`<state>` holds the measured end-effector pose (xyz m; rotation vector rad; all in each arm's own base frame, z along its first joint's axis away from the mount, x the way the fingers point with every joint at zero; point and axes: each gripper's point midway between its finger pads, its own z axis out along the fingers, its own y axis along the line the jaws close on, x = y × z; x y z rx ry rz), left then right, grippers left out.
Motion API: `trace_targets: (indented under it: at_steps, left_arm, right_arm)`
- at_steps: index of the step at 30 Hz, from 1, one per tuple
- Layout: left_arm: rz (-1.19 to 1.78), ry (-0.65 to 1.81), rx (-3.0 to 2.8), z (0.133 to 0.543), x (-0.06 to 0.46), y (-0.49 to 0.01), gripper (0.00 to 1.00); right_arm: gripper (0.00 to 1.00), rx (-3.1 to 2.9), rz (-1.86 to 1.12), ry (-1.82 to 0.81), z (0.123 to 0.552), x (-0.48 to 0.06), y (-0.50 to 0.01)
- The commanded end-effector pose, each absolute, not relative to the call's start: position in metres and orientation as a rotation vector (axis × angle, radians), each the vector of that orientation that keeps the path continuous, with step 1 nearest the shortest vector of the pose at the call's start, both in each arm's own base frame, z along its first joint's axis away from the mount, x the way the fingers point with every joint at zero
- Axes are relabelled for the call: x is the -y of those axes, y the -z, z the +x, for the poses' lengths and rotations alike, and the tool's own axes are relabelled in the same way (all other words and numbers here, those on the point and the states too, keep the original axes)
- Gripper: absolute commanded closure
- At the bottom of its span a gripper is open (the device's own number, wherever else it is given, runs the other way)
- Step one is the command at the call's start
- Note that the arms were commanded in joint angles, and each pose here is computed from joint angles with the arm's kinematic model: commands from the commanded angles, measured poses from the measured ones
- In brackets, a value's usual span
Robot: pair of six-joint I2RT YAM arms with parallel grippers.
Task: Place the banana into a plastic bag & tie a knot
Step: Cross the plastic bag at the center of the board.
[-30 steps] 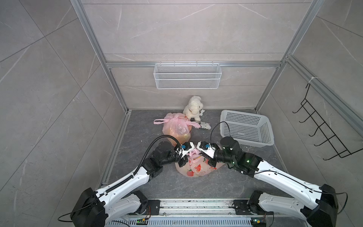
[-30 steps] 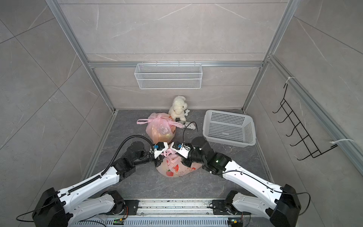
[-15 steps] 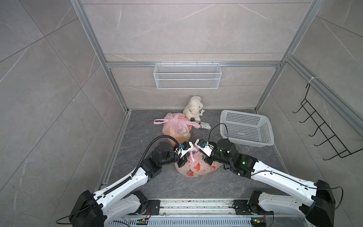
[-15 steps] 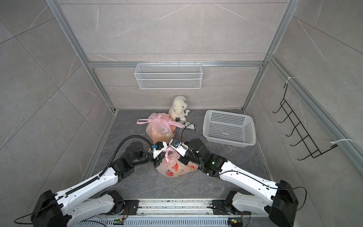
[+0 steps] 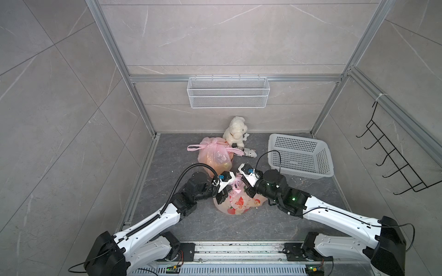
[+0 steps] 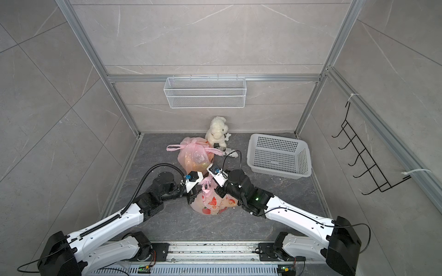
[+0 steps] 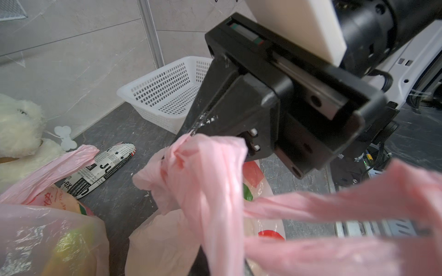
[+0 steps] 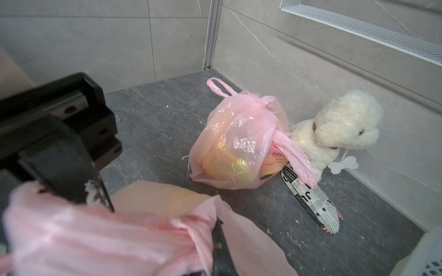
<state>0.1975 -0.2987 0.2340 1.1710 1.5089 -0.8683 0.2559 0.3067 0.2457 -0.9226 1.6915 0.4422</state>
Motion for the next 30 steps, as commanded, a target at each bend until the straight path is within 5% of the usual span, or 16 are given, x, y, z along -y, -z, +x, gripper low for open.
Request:
trace_targets:
  at_steps: [1, 11, 18, 30]
  left_arm:
    - [1.146, 0.965, -1.437, 0.197, 0.311, -0.264, 0.9]
    - [1.006, 1.125, -1.536, 0.215, 0.333, -0.258, 0.74]
    - [0.912, 1.185, -1.589, 0.21, 0.328, -0.256, 0.48]
    - [0.76, 0.948, -1.628, 0.201, 0.264, -0.285, 0.25]
  right_arm:
    - [1.0, -1.67, -0.841, -0.551, 0.256, -0.316, -0.253]
    - [1.0, -1.647, -0.685, -0.745, 0.265, -0.302, -0.261]
    - [1.0, -1.609, -0.63, -0.808, 0.271, -0.293, -0.26]
    - [1.0, -1.564, -0.646, -0.815, 0.27, -0.294, -0.263]
